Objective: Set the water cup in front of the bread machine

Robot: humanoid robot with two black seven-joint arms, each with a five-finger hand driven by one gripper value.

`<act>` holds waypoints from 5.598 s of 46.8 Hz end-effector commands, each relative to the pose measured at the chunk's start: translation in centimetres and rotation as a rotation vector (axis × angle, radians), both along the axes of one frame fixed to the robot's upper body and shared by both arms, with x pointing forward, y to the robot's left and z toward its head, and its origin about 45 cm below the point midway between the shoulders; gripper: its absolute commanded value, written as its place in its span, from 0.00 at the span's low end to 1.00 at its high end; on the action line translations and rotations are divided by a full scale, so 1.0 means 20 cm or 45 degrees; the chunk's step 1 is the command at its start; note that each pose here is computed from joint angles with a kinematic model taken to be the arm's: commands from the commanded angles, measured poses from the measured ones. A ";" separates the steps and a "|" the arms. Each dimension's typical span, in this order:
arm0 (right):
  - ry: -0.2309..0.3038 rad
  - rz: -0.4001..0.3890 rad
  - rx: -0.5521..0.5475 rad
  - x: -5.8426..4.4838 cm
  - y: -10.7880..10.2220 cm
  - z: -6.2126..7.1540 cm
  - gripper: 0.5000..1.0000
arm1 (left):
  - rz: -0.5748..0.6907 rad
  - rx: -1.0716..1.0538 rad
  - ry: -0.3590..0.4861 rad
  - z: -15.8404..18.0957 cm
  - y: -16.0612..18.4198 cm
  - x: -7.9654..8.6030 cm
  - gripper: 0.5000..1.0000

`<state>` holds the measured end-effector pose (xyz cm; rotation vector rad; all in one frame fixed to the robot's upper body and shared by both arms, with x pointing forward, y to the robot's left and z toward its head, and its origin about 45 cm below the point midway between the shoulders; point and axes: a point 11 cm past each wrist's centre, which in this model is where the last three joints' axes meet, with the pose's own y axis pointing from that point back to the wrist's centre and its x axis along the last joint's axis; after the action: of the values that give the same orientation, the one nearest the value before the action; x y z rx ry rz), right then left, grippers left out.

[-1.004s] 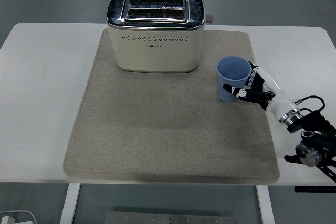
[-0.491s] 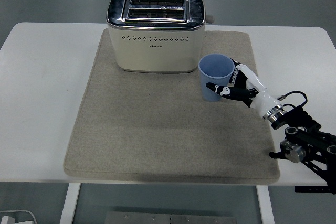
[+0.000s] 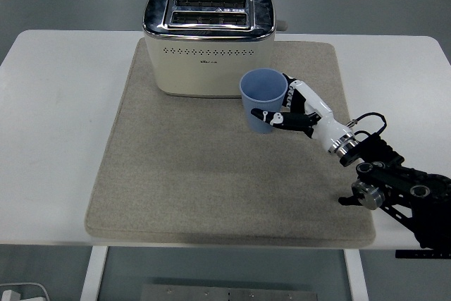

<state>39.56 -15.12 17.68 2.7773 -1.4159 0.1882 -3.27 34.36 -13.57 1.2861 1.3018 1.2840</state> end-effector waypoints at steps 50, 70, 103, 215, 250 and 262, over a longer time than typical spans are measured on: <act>0.001 0.082 0.005 0.02 0.37 -0.04 0.31 | 0.000 0.000 -0.002 0.00 0.00 0.00 1.00; 0.008 0.063 0.000 0.01 0.37 -0.07 0.59 | 0.000 0.000 -0.002 0.00 0.00 0.00 1.00; 0.025 0.045 0.024 0.01 0.37 -0.08 0.83 | 0.000 0.000 -0.002 0.00 0.00 0.00 1.00; 0.035 -0.149 -0.048 0.08 -0.24 -0.04 0.83 | 0.000 -0.002 0.000 0.00 0.00 0.00 1.00; 0.201 -0.280 0.065 0.18 -0.36 0.04 0.83 | 0.000 0.004 -0.001 0.00 0.01 0.00 1.00; 0.271 -0.357 0.035 0.23 -0.44 0.04 0.83 | 0.000 0.002 0.000 0.00 0.00 0.00 1.00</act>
<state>44.02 -23.40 18.63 2.5107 -1.7183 -0.1296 -3.25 34.46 -13.56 1.2871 1.3002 1.2869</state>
